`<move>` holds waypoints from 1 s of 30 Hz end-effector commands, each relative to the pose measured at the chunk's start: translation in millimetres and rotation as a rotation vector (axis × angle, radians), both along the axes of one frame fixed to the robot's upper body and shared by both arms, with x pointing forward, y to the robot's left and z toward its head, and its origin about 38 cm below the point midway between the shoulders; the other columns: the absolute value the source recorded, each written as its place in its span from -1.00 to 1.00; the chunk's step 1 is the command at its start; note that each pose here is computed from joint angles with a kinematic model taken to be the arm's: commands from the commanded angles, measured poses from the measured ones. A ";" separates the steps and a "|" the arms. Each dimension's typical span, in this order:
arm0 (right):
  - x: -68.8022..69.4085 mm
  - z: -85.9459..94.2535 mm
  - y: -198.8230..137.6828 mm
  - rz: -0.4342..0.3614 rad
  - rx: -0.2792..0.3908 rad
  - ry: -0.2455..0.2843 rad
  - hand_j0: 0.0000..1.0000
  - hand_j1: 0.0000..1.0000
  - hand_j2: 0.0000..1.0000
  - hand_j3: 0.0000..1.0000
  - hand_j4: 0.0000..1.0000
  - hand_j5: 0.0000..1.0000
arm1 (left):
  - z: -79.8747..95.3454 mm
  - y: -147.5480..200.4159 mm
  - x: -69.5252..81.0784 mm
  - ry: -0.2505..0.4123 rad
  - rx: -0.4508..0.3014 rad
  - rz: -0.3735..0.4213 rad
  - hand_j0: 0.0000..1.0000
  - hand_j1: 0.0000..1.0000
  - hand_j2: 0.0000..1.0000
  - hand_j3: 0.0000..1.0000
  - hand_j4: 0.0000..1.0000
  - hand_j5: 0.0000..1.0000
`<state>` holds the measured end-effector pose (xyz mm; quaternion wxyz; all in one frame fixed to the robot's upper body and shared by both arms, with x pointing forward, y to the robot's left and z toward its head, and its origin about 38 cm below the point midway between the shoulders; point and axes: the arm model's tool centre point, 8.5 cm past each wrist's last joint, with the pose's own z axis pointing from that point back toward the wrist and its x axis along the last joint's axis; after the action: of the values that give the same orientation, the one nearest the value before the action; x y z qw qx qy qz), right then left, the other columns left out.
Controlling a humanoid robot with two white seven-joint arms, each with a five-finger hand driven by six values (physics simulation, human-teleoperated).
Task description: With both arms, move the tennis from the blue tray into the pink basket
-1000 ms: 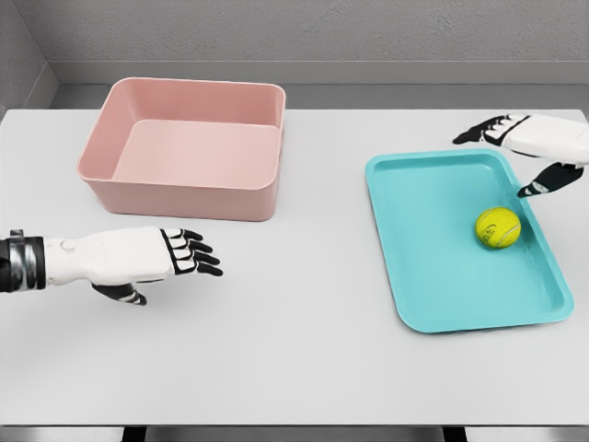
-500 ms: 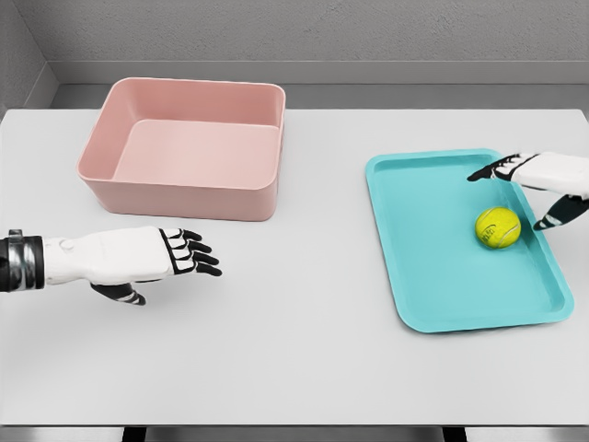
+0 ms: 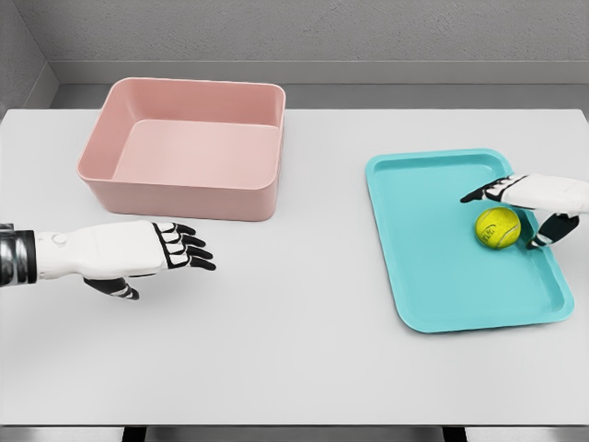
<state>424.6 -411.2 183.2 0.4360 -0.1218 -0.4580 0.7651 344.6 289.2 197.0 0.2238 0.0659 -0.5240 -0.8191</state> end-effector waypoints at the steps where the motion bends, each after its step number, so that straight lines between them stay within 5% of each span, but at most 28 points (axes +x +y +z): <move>1: 0.0 -3.1 2.4 0.002 0.005 0.008 1.00 1.00 1.00 1.00 1.00 1.00 | 0.8 -0.6 0.0 0.003 -0.008 0.002 1.00 1.00 1.00 1.00 1.00 1.00; 18: 1.3 -17.8 0.6 -0.015 0.001 0.044 0.81 0.81 0.81 0.81 0.81 0.81 | 1.4 2.6 -0.4 0.009 -0.007 0.009 1.00 1.00 1.00 1.00 1.00 1.00; 30: 0.8 -19.9 1.7 -0.009 -0.009 0.054 0.25 0.25 0.25 0.25 0.25 0.25 | 1.7 2.1 -0.6 0.008 -0.009 0.008 1.00 1.00 1.00 1.00 1.00 1.00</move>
<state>425.3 -409.2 162.8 0.4495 -0.1052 -0.4408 0.7698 344.3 290.9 198.4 0.2270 0.0647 -0.5255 -0.8174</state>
